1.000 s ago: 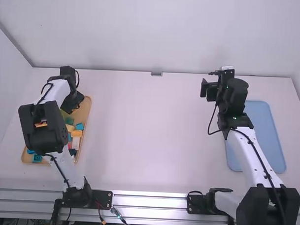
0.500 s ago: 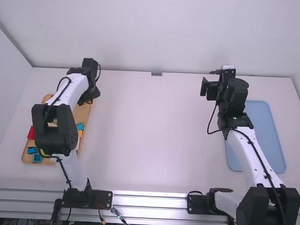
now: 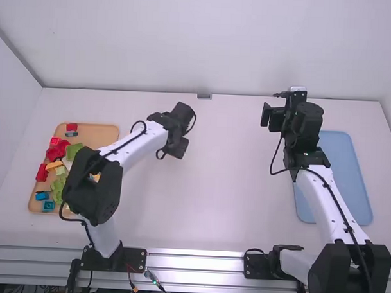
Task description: Assemble lego blocks to make yellow taxi
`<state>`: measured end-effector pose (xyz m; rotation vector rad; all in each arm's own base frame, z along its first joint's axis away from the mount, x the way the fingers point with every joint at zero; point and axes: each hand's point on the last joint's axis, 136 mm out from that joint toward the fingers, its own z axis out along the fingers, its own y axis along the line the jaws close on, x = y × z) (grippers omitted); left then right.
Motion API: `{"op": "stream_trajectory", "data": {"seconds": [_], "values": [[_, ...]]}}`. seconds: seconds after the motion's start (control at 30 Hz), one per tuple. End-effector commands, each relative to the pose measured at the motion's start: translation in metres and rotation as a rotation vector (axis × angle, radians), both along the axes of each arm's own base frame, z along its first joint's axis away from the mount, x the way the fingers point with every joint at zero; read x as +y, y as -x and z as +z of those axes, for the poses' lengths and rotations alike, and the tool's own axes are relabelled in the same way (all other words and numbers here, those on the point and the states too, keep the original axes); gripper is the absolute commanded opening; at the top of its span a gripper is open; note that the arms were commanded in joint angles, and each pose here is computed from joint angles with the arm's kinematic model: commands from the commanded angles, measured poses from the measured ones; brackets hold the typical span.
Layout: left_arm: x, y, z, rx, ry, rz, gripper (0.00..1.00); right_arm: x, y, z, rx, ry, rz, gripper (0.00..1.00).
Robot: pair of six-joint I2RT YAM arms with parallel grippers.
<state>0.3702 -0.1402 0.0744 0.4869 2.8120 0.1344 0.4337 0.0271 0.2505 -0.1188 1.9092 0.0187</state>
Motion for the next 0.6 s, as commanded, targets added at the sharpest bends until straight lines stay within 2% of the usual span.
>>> {"op": "stream_trajectory", "data": {"seconds": [0.0, 0.03, 0.07, 0.13, 0.27, 0.57], "values": [[-0.045, 0.038, 0.016, 0.065, 0.120, -0.453, 0.03, 0.003, -0.004, 0.011, -0.020, -0.007, 0.002, 0.99], [-0.049, 0.044, 0.015, 0.082, 0.133, -0.509, 0.02, 0.003, -0.004, 0.011, -0.020, -0.007, 0.002, 0.99], [-0.062, 0.066, 0.011, 0.132, 0.174, -0.674, 0.03, 0.003, -0.004, 0.010, -0.019, -0.008, 0.003, 0.99], [-0.072, 0.089, 0.001, 0.170, 0.214, -0.878, 0.05, 0.003, -0.003, 0.008, -0.007, -0.007, 0.002, 0.99], [-0.074, 0.104, -0.016, 0.165, 0.230, -1.046, 0.07, 0.003, -0.001, 0.001, 0.023, -0.005, 0.003, 0.99], [-0.073, 0.106, -0.056, 0.083, 0.219, -1.094, 0.11, 0.012, 0.004, -0.007, 0.058, -0.002, 0.026, 0.99]]}}
